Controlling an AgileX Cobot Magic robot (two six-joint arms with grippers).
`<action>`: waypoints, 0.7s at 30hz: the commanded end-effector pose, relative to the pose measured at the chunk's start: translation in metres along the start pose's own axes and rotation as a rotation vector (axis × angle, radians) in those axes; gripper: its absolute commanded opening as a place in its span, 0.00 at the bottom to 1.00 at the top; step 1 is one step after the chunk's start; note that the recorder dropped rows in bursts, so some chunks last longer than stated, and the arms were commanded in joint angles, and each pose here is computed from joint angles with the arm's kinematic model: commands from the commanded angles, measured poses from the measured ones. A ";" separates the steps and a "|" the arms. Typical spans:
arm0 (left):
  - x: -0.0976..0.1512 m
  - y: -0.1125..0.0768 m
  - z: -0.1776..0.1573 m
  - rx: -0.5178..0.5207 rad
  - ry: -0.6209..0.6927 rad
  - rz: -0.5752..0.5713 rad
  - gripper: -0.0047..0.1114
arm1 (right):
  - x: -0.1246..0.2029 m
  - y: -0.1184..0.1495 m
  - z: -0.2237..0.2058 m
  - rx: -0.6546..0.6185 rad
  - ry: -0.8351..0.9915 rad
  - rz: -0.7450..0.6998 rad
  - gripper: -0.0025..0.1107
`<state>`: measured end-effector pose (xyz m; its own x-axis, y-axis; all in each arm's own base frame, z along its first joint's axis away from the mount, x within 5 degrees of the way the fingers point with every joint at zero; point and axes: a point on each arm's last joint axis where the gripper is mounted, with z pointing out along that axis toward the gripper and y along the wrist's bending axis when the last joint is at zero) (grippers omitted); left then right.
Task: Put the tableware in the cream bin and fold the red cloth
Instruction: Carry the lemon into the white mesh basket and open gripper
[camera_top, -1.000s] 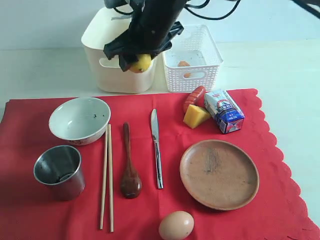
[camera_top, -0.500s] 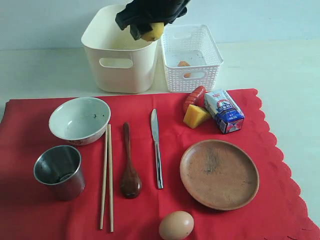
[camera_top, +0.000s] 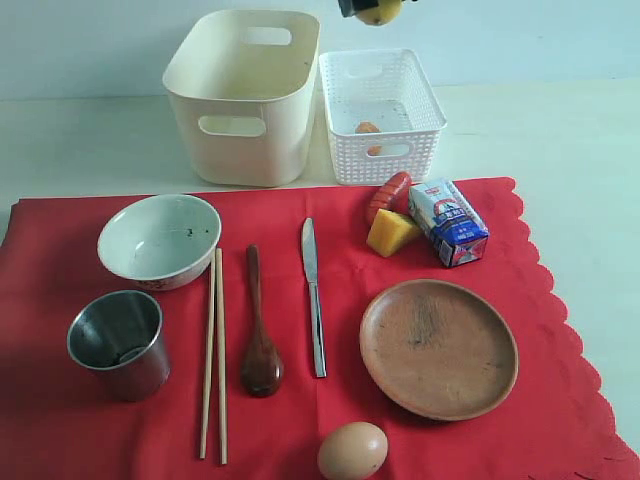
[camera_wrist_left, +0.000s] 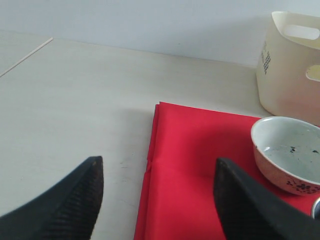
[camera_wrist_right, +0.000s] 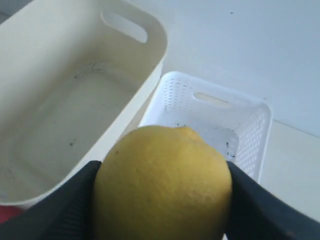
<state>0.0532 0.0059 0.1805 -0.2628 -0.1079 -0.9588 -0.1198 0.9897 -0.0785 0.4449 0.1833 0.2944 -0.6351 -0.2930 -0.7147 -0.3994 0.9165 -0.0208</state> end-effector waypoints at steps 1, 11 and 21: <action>-0.001 0.000 0.000 -0.002 -0.012 0.009 0.57 | 0.004 -0.024 0.023 0.036 -0.034 0.048 0.02; -0.001 0.000 0.000 -0.002 -0.012 0.009 0.57 | 0.042 -0.052 0.087 0.070 0.045 0.088 0.02; -0.001 0.000 0.000 -0.002 -0.012 0.009 0.57 | 0.074 -0.051 0.125 0.065 0.145 0.091 0.02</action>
<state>0.0532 0.0059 0.1805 -0.2628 -0.1079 -0.9588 -0.1198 0.9897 -0.0785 0.4976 0.1492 0.1562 -0.7696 -0.2471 -0.5888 -0.2993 0.9541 -0.0092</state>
